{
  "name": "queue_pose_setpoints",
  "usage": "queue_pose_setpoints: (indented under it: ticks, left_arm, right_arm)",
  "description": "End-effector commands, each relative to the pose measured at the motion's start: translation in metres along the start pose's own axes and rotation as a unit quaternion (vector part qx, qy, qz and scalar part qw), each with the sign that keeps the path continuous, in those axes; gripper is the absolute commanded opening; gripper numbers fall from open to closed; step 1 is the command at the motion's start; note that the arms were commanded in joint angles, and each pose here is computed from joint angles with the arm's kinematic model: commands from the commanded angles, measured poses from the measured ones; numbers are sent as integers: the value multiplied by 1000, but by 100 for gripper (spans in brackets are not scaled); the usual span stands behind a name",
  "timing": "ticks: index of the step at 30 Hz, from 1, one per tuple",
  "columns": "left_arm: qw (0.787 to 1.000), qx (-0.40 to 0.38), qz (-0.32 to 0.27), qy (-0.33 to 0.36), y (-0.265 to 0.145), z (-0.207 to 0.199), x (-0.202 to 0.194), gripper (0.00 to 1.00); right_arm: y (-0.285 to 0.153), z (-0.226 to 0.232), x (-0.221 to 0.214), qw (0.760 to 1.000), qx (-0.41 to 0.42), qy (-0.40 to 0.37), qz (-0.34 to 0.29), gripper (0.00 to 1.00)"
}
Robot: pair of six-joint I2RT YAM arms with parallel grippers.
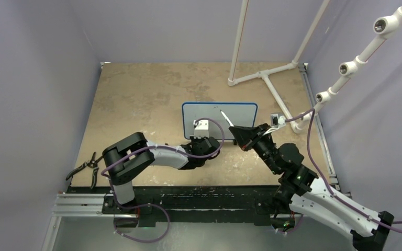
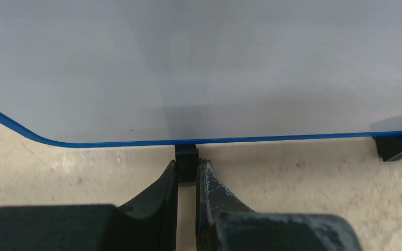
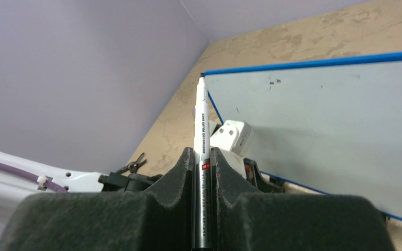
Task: Write a sentence on the whiteboard
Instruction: Move the whiteboard stand to the center of the board.
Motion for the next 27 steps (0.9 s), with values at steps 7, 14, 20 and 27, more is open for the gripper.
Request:
queue_pose_setpoints:
  ticks: [7, 14, 20, 27]
  left_arm:
    - [997, -64, 47, -8, -43, -36, -13, 2]
    - [994, -99, 45, -1, -65, -39, -8, 32]
    - [988, -141, 54, 32, -82, -33, -9, 51]
    - [976, -205, 50, 62, -111, -22, 6, 59]
  right_arm:
    - [-12, 1, 12, 1000, 0, 0, -21, 0]
    - [-15, 3, 15, 1000, 0, 2, -25, 0]
    - [-14, 5, 17, 1000, 1, -2, -24, 0]
    - [-14, 8, 15, 1000, 14, -7, -16, 0]
Point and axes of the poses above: each gripper's point midway between its finger pads, its own y axis out along the fingers, its own z axis along the line the jaws close on, x = y × z, the point moved 5 cm from there along -y, back along the fingers, and after that the axes turned 14 degrees about y, right-handed, at the moved point
